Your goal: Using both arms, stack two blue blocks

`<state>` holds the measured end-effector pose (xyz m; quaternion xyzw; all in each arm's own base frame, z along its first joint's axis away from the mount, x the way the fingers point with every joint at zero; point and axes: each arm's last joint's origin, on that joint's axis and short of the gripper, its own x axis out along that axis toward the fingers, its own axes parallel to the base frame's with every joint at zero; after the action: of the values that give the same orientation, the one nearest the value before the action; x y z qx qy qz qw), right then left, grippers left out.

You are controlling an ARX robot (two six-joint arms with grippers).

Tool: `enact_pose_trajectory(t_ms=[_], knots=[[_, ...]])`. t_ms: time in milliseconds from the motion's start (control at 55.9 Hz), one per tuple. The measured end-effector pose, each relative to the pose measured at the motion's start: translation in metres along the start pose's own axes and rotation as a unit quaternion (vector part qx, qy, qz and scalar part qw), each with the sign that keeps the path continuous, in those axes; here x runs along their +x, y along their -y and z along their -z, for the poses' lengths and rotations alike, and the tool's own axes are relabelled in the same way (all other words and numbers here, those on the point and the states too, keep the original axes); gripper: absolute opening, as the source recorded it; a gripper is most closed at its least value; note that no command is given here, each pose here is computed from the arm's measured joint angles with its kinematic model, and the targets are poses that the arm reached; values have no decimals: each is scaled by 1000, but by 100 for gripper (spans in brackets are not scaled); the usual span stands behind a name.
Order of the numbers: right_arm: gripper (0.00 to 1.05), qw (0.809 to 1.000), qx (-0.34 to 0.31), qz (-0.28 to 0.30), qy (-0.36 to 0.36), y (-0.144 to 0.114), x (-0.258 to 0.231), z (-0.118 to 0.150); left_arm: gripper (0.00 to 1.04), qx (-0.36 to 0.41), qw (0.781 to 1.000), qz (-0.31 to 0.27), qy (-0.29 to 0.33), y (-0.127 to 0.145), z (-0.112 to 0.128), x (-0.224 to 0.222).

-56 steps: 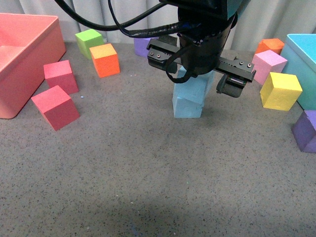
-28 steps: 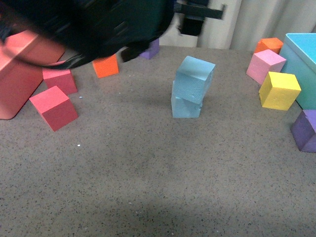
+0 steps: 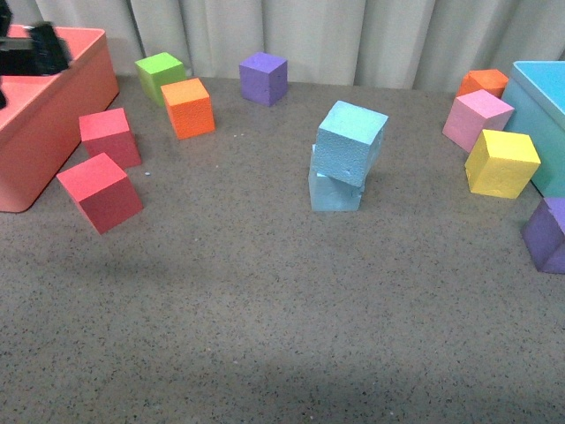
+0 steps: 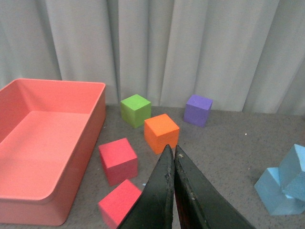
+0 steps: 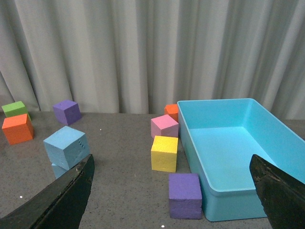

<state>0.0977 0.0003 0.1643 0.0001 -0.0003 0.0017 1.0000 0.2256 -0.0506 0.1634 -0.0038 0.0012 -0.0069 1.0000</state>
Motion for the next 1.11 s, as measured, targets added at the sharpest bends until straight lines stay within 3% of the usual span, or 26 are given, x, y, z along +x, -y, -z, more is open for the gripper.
enact_pose_trajectory(t_ms=[715,1108], knots=[[95,1000,0,0,0,0,0,0,4,0,1000,-3,-6,-48,1,-75],[95,1000,0,0,0,0,0,0,4,0,1000,-7,9,-49,-8,-97]])
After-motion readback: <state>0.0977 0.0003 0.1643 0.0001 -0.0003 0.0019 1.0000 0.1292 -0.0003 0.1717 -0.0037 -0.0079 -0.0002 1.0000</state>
